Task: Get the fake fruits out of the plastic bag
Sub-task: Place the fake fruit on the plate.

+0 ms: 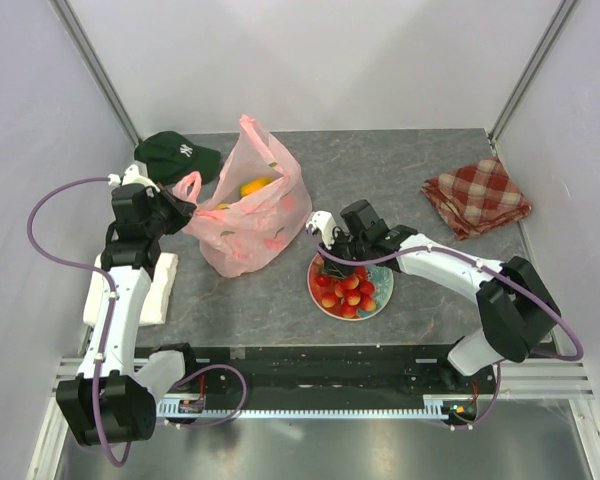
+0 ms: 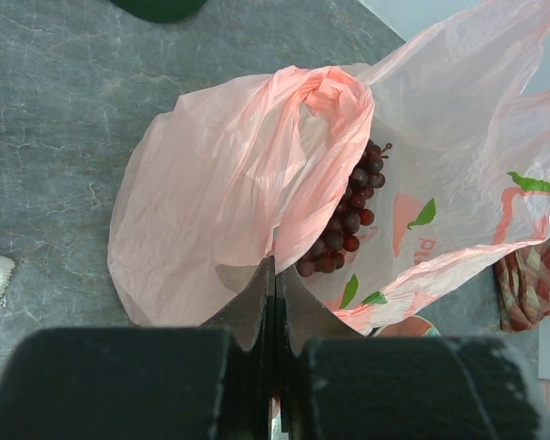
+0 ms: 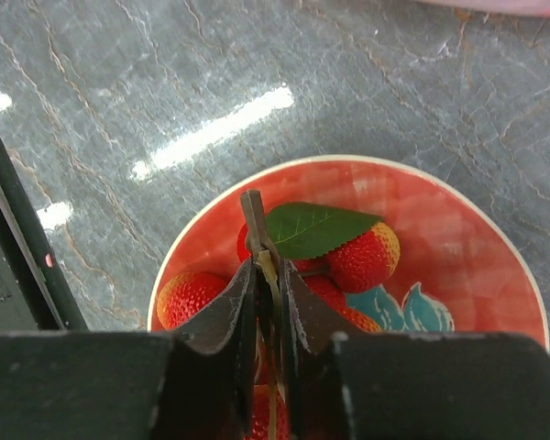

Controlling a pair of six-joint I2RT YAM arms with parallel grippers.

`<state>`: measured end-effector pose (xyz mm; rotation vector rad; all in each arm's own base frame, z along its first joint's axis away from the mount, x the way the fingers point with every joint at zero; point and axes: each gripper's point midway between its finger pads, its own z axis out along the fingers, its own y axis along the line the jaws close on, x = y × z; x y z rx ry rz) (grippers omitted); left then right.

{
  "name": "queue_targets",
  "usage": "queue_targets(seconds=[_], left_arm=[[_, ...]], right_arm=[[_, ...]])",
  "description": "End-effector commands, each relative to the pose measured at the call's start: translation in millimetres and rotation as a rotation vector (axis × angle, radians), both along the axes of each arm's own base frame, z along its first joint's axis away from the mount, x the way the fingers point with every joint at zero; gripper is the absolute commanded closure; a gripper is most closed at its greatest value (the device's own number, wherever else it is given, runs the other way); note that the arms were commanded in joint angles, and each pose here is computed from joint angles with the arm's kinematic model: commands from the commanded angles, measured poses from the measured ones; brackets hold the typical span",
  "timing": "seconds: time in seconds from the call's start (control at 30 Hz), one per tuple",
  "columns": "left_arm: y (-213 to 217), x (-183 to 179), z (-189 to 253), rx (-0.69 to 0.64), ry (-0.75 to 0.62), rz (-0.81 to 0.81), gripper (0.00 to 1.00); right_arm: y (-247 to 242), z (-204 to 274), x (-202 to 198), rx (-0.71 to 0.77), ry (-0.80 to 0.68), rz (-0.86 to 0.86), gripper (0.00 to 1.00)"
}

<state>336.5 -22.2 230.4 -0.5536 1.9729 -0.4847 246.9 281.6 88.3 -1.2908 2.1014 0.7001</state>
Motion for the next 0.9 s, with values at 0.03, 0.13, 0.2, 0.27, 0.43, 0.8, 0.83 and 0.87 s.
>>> queue_targets(seconds=[0.03, 0.13, 0.2, 0.27, 0.43, 0.8, 0.83, 0.87], left_arm=[[0.4, 4.1, 4.3, 0.005, -0.032, -0.012, 0.98], [-0.3, 4.9, 4.7, 0.005, -0.034, -0.015, 0.98], [-0.1, 4.8, 2.9, 0.002, -0.029, -0.015, 0.98], [-0.6, 4.6, -0.5, 0.000, -0.022, -0.017, 0.98], [-3.1, 2.3, 2.1, 0.004, -0.033, -0.034, 0.87], [-18.1, -0.4, 7.1, -0.041, -0.049, -0.108, 0.91], [-19.4, -2.0, 2.2, -0.047, -0.037, -0.113, 0.98], [-20.8, -3.8, -0.3, -0.053, -0.031, -0.119, 0.98]], right_arm=[[15.8, 11.8, 5.8, 0.065, -0.008, -0.003, 0.84], [25.4, 18.1, 8.6, 0.085, -0.005, 0.007, 0.86], [32.9, 19.9, 11.7, 0.091, 0.005, 0.003, 0.80], [33.1, 16.6, 13.2, 0.080, 0.016, -0.005, 0.72], [27.6, 12.7, 11.2, 0.058, 0.034, -0.040, 0.54], [43.0, 116.5, 17.7, 0.173, -0.033, -0.006, 0.02], [42.2, 127.2, 23.0, 0.176, -0.069, -0.012, 0.02], [44.9, 151.6, 28.9, 0.210, -0.122, -0.009, 0.02]])
